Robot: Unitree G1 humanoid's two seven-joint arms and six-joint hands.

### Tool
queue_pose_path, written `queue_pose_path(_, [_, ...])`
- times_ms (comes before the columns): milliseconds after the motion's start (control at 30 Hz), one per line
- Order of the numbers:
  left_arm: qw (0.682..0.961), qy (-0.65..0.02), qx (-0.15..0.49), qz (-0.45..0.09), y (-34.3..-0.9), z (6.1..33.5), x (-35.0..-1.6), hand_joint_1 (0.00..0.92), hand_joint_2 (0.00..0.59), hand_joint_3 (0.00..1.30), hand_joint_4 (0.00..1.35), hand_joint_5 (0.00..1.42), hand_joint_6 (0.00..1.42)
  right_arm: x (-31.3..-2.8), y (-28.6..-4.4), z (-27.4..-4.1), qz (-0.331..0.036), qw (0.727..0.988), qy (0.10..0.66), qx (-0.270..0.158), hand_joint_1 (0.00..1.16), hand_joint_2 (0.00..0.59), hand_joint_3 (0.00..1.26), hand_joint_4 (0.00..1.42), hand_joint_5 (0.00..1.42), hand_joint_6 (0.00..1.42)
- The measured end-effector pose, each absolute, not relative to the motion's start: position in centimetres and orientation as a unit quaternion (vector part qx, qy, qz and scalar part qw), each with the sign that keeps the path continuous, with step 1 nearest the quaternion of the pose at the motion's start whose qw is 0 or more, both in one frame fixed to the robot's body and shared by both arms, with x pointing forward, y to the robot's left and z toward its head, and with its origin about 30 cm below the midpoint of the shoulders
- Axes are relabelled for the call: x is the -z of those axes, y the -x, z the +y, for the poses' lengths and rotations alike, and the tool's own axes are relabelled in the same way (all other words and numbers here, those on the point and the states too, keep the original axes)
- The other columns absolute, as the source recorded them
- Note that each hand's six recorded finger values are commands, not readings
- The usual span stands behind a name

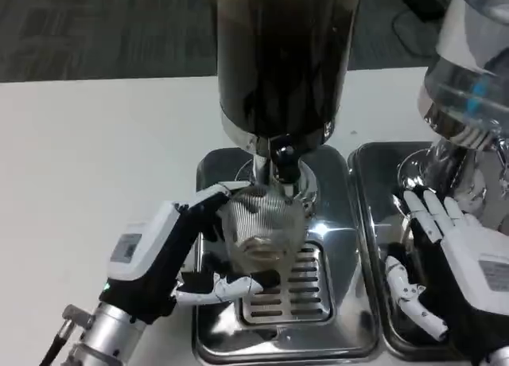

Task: Grasp the cup under the faucet to collect the drink, then remove the cup.

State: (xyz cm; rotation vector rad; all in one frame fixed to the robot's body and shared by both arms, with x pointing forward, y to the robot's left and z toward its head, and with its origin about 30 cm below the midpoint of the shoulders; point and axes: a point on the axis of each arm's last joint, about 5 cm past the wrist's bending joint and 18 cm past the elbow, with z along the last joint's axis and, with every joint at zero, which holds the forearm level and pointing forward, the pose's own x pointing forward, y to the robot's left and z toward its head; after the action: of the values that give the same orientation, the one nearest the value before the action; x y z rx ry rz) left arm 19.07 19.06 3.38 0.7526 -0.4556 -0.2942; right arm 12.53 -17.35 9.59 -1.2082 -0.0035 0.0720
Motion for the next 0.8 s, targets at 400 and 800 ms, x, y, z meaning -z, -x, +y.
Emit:
queue_pose_path(400, [0.895,-0.357,0.165,-0.210,-20.2,17.5,-3.0,0.545,0.141,0.44,0.47,0.73,0.83,-10.2,-12.7,-17.9,-0.008,0.822,0.570,-0.018,0.03,0.526,0.04,0.00,0.00,0.05])
queue_pose_path(800, [0.888,-0.373,0.188,-0.191,-20.7,17.5,-3.1,0.336,0.095,0.28,0.30,0.46,0.37,-10.2,-12.9,-17.8,-0.010,0.824,0.566,-0.019,0.04,0.526,0.04,0.00,0.00,0.05])
